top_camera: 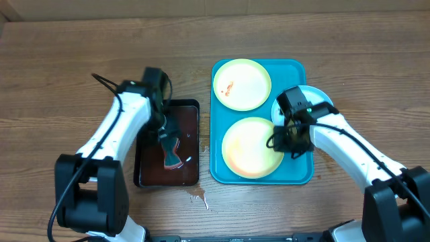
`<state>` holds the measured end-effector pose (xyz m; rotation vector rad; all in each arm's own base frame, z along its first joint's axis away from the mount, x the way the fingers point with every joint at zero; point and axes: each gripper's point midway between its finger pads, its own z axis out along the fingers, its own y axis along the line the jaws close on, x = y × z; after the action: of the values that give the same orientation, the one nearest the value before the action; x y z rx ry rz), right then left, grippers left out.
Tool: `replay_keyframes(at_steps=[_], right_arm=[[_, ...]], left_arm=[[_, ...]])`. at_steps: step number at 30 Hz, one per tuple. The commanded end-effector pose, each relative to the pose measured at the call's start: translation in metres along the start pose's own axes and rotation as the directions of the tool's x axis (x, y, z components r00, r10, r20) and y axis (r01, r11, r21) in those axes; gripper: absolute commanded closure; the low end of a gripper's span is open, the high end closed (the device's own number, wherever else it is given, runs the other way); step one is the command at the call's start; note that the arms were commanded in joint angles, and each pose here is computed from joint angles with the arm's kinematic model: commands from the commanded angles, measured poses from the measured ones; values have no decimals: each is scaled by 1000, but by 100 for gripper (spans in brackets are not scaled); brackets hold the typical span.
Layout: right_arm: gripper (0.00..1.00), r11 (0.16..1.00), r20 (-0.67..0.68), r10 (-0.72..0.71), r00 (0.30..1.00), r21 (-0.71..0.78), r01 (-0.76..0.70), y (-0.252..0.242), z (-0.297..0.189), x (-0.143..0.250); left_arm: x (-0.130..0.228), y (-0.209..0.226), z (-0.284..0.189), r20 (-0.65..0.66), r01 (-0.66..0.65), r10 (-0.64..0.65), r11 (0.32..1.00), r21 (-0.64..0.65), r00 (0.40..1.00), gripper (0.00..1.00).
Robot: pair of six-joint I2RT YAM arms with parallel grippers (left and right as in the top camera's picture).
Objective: Clean dirty plates on tray and stack at the side
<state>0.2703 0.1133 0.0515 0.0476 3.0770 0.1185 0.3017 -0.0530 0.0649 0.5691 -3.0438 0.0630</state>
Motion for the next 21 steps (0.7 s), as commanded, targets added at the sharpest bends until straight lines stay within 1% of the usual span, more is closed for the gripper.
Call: replay_keyframes(at_steps=[1, 2, 3, 5, 7, 8, 11, 12, 15, 18, 21], right_arm=[[96, 995, 145, -104, 984, 26, 102, 22, -43, -36], [96, 991, 172, -129, 977, 42, 124, 27, -53, -41], [96, 982, 222, -188, 957, 73, 176, 38, -70, -51], [96, 964, 283, -265, 922, 104, 245, 54, -90, -61], [96, 944, 348, -328, 878, 131, 302, 73, -107, -69], [96, 922, 406, -388, 828, 157, 355, 92, -119, -75], [96, 876, 468, -481, 741, 219, 430, 117, -128, -78], [96, 867, 489, -496, 718, 232, 441, 126, -131, -78], [96, 852, 524, -517, 677, 237, 467, 148, -134, -75], [96, 835, 548, -534, 644, 224, 502, 171, -131, -70], [96, 821, 559, -548, 623, 216, 528, 189, -124, -66]], left_arm=[[-22, -5, -52, 106, -10, 0, 996, 89, 994, 37], [-26, -4, -65, 127, -10, -3, 995, 98, 992, 36], [-30, -3, -82, 157, -8, -10, 994, 113, 988, 35], [-36, 0, -107, 205, -2, -27, 991, 136, 978, 32], [-41, 5, -133, 260, 9, -51, 987, 162, 964, 27], [-45, 10, -160, 315, 9, -72, 981, 196, 947, 23], [-44, 19, -196, 380, 10, -108, 968, 251, 919, 17], [-43, 22, -208, 404, 12, -122, 965, 263, 907, 15], [-39, 29, -229, 455, 10, -143, 959, 283, 879, 10], [-32, 33, -242, 489, 4, -152, 956, 292, 859, 7], [-29, 34, -247, 503, -5, -151, 955, 295, 851, 4]])
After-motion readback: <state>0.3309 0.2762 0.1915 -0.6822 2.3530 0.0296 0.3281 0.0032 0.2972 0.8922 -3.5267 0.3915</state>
